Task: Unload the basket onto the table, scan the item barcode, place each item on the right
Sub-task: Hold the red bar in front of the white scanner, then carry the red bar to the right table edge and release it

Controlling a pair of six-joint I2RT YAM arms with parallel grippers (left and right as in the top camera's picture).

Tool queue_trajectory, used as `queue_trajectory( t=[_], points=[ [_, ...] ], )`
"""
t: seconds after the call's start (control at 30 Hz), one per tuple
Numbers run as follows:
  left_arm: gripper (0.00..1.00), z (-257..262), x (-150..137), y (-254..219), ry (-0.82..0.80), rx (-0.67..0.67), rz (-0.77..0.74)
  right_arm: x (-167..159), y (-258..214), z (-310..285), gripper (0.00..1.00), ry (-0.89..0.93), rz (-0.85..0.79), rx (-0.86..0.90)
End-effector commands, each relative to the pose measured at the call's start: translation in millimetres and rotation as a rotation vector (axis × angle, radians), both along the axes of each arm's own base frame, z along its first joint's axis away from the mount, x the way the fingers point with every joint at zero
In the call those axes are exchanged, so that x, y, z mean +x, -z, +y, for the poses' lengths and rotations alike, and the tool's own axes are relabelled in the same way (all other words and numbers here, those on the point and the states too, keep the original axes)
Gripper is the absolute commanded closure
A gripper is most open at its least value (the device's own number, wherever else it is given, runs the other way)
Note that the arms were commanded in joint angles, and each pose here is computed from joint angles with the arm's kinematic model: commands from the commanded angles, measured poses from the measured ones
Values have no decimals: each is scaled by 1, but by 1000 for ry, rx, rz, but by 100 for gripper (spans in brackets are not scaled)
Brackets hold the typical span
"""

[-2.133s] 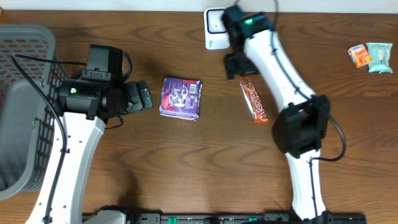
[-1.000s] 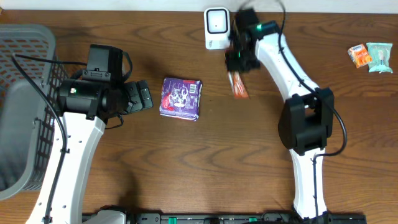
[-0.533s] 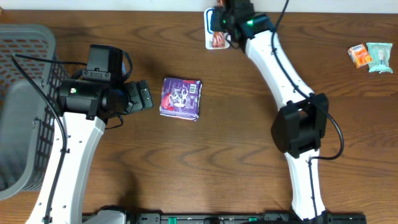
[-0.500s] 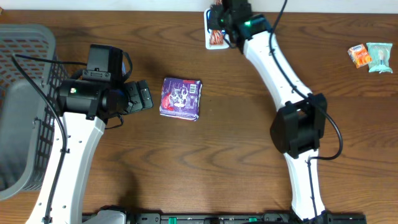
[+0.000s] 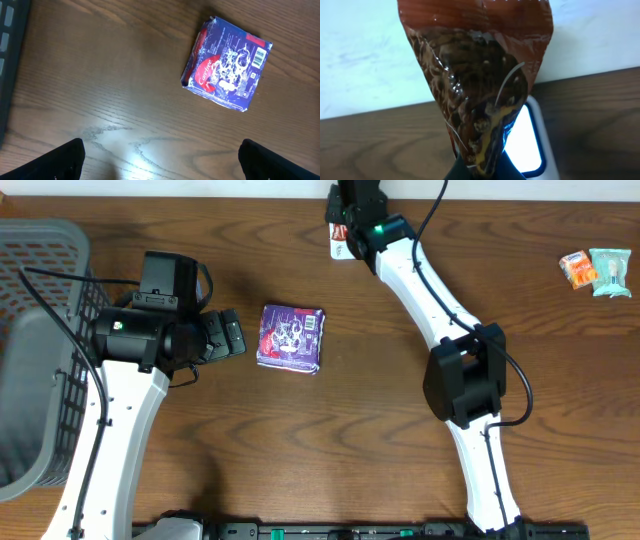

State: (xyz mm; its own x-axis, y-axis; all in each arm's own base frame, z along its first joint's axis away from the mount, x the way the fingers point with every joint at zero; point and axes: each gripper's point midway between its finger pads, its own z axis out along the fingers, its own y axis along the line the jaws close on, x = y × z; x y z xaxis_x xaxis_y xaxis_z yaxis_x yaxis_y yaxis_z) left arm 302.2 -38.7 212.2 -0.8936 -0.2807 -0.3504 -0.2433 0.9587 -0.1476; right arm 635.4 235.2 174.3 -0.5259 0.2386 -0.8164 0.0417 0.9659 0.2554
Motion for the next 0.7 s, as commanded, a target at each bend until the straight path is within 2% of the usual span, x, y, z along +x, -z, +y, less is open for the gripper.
queue_trajectory(
  t=[0.0,0.2,0.33,0.47,0.67],
  points=[
    [2,3,1,-1,-5,9,-2,2,-46,-36,99,65,-52,-2],
    [2,3,1,-1,-5,9,-2,-7,-81,-116,99,178,-22,-16],
    [2,3,1,-1,-5,9,-2,-25,-90,-201,99,300,61,-46],
    [2,3,1,-1,-5,10,-2,-44,-79,-270,99,376,160,-112],
    [2,3,1,-1,-5,9,-2,-67,-51,-346,99,387,307,-239]
  ],
)
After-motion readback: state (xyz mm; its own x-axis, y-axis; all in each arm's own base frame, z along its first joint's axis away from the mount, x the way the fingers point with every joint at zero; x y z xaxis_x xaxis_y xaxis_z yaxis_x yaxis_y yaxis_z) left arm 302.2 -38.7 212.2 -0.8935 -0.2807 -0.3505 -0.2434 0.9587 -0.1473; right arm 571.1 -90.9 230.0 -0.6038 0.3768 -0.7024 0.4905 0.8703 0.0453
